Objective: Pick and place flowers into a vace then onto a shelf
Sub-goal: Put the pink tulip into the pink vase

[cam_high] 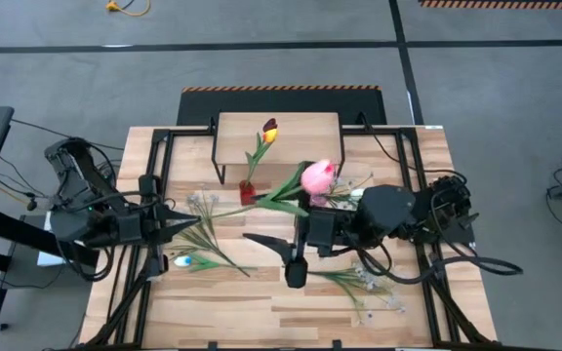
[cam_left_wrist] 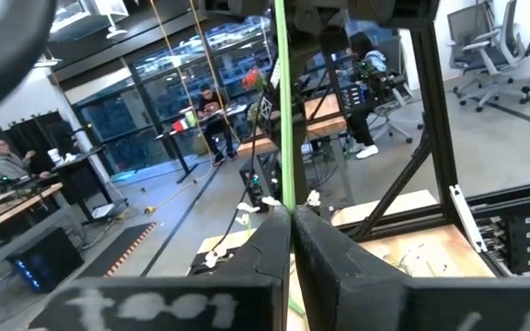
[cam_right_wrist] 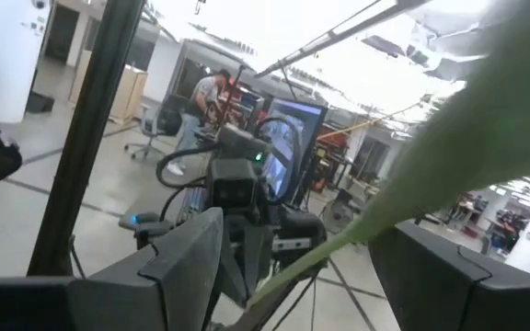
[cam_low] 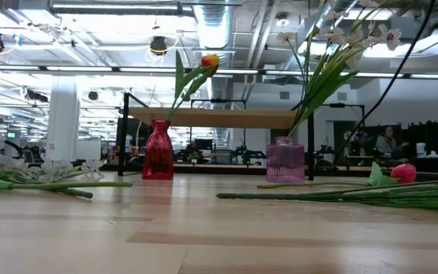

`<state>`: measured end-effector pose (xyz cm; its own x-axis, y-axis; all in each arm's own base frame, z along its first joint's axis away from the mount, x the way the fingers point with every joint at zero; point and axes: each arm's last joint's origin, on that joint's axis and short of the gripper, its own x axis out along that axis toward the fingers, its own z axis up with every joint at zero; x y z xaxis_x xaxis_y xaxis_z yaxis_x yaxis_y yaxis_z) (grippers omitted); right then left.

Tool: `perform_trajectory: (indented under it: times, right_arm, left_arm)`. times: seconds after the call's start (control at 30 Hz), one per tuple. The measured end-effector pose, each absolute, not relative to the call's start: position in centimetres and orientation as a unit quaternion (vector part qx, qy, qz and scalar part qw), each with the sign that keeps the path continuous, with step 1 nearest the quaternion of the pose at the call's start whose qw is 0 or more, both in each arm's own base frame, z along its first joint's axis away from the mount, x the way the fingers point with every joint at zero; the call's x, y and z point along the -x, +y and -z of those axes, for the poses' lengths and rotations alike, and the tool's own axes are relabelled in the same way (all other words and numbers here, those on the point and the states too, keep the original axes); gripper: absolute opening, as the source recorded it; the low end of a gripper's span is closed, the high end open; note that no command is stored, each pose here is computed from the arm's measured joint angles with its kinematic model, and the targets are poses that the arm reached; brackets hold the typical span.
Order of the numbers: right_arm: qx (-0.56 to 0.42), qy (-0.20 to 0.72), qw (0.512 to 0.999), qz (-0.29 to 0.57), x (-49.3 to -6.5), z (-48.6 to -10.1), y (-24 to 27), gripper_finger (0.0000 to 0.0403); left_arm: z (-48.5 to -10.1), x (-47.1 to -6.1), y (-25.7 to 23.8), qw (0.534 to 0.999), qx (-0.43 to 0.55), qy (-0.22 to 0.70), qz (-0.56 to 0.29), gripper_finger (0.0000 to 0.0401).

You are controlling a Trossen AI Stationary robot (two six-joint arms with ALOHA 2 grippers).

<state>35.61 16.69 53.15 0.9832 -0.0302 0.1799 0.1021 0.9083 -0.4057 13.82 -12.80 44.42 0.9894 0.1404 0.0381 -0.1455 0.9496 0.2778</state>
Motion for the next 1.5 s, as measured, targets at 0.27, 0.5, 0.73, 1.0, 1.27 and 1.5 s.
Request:
perform_trajectory:
  times: [0.27, 0.5, 0.73, 1.0, 1.27, 1.5]
  right_arm:
    - [0.210, -0.088, 0.973, 0.039, -35.7, -53.2, 16.4, 0.0202]
    - [0.212, -0.083, 0.973, 0.041, -35.8, -53.1, 16.3, 0.0069]
    - [0.227, -0.070, 0.970, 0.055, -35.8, -53.0, 16.2, 0.0006]
    - [0.233, -0.060, 0.968, 0.065, -35.7, -52.9, 16.1, 0.0002]
    - [0.243, -0.045, 0.965, 0.092, -35.8, -52.7, 15.9, 0.0001]
    - [0.252, 0.001, 0.953, 0.166, -35.4, -52.6, 15.3, 0.0001]
  left_arm:
    - [-44.2, -14.2, -12.4, 0.988, -0.135, -0.002, -0.072, 0.0000]
    - [-44.2, -14.2, -12.4, 0.988, -0.134, -0.002, -0.072, 0.0000]
    - [-44.2, -14.3, -12.4, 0.988, -0.135, -0.002, -0.072, 0.0000]
    - [-44.3, -14.3, -13.0, 0.990, -0.142, -0.021, 0.019, 0.0016]
    - [-43.9, -14.6, -13.3, 0.990, -0.143, -0.011, 0.010, 0.0116]
    - [-43.6, -14.6, -12.5, 0.980, -0.142, 0.022, -0.136, 0.0199]
